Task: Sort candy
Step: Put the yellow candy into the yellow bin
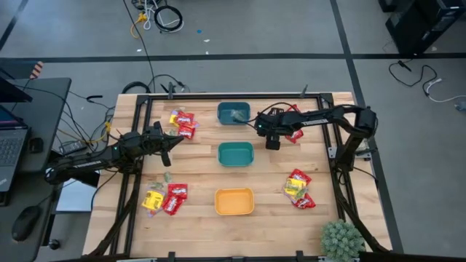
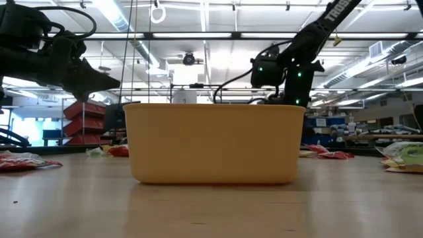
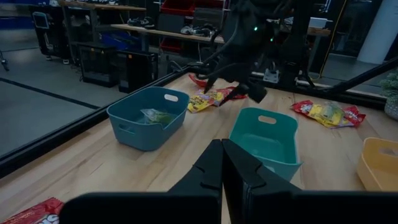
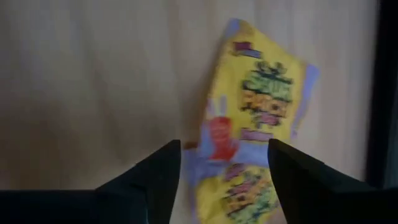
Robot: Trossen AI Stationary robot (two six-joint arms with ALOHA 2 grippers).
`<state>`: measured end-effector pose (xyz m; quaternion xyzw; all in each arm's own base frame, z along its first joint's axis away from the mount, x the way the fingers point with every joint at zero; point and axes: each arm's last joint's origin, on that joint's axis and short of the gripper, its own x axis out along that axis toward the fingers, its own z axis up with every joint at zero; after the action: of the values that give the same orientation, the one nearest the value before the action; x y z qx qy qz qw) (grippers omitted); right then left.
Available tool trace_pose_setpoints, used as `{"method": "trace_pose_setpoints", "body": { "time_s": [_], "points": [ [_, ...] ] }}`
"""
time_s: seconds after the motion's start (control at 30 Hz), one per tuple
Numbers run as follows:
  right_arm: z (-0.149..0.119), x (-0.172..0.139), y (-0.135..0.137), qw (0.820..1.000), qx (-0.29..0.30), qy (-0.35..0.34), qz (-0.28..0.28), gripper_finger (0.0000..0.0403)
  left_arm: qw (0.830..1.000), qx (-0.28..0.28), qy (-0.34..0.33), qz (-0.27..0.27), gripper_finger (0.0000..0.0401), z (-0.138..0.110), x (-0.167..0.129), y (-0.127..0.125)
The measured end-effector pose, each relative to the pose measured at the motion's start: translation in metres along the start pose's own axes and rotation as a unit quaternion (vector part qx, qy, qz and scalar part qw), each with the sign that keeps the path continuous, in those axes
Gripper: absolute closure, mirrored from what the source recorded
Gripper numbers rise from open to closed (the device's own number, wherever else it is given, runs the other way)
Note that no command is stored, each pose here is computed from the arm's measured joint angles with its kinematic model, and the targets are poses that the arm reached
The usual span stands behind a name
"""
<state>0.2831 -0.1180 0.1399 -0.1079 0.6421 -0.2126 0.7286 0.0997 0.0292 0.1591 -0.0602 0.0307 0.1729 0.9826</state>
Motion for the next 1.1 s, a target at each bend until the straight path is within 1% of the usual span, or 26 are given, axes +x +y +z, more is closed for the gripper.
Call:
{"method": "trace_pose_setpoints", "body": {
  "time_s": [0.07,0.13,0.2,0.3,0.33,0.37,0.5,0.67,0.8,0.9,1.0,1.07,1.1],
  "points": [
    [0.001,0.004,0.000,1.000,-0.003,0.002,-0.011,0.0185,1.000,0.001,0.000,0.000,0.0395,0.000,0.000,0.000],
    [0.002,0.006,0.000,1.000,-0.003,-0.001,-0.012,0.0214,1.000,0.001,0.000,0.000,0.0395,0.000,0.000,0.000],
    [0.003,0.007,0.000,1.000,-0.002,-0.002,-0.012,0.0261,1.000,0.001,0.000,0.000,0.0395,0.000,0.000,0.000],
    [0.002,0.007,0.000,1.000,-0.003,-0.002,-0.012,0.0362,1.000,0.001,0.000,0.000,0.0395,0.000,0.000,0.000],
    [0.002,0.007,0.000,1.000,-0.006,-0.002,-0.012,0.0382,1.000,0.001,0.000,0.000,0.0395,0.000,0.000,0.000],
    [0.002,0.007,0.000,1.000,-0.008,-0.003,-0.011,0.0388,1.000,0.001,0.000,0.000,0.0395,0.000,0.000,0.000],
    [0.007,-0.001,-0.001,1.000,-0.008,-0.014,0.012,0.0400,1.000,0.001,0.000,0.000,0.0395,0.000,0.000,0.000],
    [0.013,-0.026,-0.003,0.998,-0.005,-0.062,0.019,0.0402,1.000,0.001,0.000,0.000,0.0395,0.000,0.000,0.000],
    [0.014,-0.045,-0.006,0.993,0.021,-0.101,0.055,0.0403,1.000,-0.001,0.000,0.000,0.0395,0.000,0.000,0.000],
    [0.014,-0.057,-0.007,0.988,0.060,-0.120,0.072,0.0402,1.000,-0.001,0.000,0.000,0.0395,0.000,0.000,0.000],
    [0.011,-0.054,-0.008,0.988,0.089,-0.108,0.065,0.0387,1.000,0.001,0.000,0.000,0.0395,0.000,0.000,0.000],
    [0.010,-0.046,-0.012,0.986,0.110,-0.103,0.068,0.0365,1.000,0.001,0.000,0.000,0.0395,0.000,0.000,0.000],
    [0.010,-0.042,-0.015,0.984,0.121,-0.101,0.078,0.0352,1.000,0.001,0.000,0.000,0.0395,0.000,0.000,0.000]
  ]
}}
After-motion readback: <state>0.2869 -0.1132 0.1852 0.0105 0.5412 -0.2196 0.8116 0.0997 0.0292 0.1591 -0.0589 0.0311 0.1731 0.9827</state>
